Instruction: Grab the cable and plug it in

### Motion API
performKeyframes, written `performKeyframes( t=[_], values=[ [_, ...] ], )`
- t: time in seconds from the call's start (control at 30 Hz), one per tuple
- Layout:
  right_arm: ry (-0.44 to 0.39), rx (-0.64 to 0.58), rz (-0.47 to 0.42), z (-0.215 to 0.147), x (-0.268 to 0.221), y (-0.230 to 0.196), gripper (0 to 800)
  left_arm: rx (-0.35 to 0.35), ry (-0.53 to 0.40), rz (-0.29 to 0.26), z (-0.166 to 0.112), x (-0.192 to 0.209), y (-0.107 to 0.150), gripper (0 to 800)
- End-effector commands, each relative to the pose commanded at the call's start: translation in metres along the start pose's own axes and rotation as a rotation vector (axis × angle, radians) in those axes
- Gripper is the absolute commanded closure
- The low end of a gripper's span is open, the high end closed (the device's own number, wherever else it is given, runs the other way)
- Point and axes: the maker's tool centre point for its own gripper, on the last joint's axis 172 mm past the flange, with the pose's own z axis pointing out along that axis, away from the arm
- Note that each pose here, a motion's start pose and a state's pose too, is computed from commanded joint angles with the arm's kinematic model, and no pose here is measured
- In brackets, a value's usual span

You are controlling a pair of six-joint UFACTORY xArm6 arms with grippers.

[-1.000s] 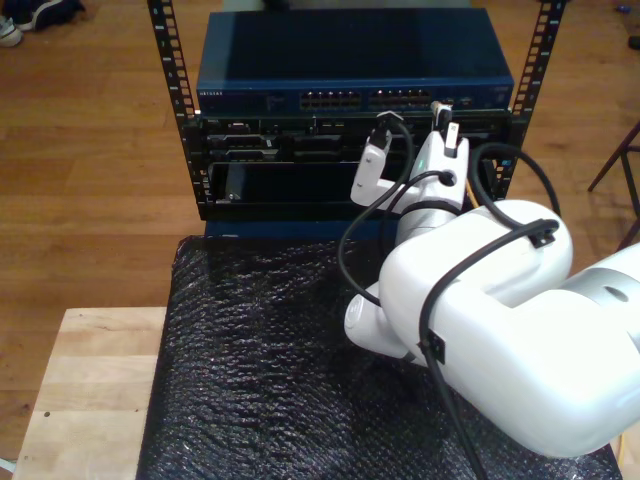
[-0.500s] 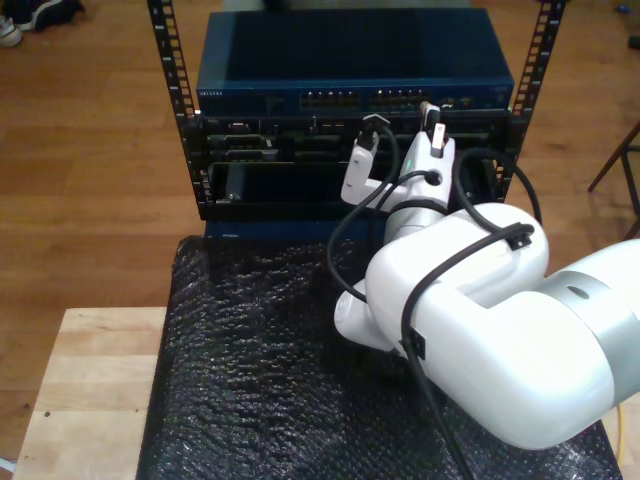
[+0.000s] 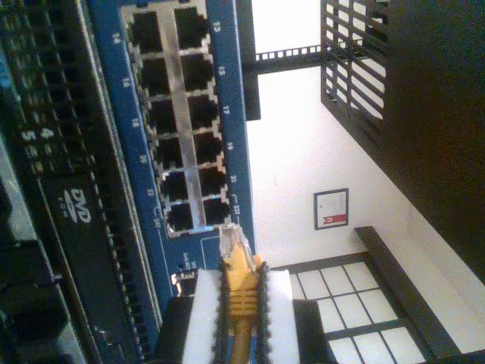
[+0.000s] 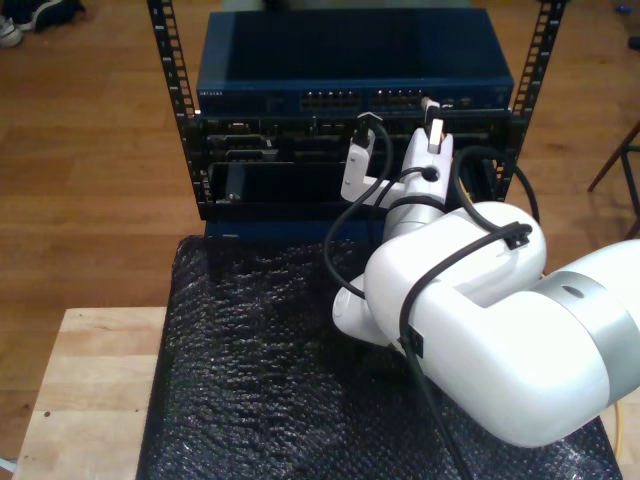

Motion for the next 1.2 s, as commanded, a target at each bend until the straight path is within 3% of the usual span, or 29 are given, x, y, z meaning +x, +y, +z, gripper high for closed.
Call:
performKeyframes(
  t=[0.33,1.2],
  values=[
    [-0.003,0.005,-0.04,0.004,-0.004,-0.003,800,0.0,0.0,0.0,0.0,0.0,0.0,0],
    [-0.007,-0.003,-0.032,0.01,-0.006,0.0,800,0.0,0.0,0.0,0.0,0.0,0.0,0]
  ],
)
